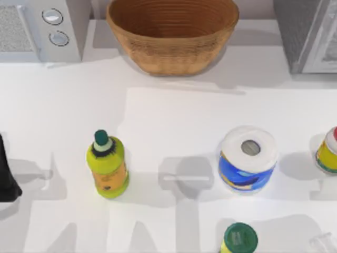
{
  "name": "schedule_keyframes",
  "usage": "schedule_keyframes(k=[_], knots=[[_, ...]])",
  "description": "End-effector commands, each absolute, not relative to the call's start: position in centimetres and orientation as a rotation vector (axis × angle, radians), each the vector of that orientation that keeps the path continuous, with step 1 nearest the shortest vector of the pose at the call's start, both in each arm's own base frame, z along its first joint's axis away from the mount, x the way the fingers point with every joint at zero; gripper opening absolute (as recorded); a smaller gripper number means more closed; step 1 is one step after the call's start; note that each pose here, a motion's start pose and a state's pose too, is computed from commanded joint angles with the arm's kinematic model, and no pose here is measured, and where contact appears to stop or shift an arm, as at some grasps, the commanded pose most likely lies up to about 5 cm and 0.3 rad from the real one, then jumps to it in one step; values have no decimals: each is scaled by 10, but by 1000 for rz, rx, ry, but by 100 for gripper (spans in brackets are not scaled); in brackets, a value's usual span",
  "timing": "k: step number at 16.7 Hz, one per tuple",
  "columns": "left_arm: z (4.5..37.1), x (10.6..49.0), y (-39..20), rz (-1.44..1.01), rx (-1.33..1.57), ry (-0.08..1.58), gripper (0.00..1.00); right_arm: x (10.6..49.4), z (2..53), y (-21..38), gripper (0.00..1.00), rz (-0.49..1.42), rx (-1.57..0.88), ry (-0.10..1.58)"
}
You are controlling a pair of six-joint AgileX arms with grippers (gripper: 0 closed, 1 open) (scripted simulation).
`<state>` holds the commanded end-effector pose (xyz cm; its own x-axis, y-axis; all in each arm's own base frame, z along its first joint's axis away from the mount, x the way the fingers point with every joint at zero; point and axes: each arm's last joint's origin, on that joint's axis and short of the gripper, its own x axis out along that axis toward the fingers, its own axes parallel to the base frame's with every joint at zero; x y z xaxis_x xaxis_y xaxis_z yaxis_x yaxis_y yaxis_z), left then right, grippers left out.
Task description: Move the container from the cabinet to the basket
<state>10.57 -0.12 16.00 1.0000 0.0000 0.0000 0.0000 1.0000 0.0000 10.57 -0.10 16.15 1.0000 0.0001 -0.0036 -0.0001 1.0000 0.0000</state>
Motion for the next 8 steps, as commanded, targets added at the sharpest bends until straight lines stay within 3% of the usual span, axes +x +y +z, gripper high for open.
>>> schedule_keyframes(k=[8], knots=[[160, 106, -1, 0, 0, 0, 100, 107, 165, 0, 0, 3, 2, 10]])
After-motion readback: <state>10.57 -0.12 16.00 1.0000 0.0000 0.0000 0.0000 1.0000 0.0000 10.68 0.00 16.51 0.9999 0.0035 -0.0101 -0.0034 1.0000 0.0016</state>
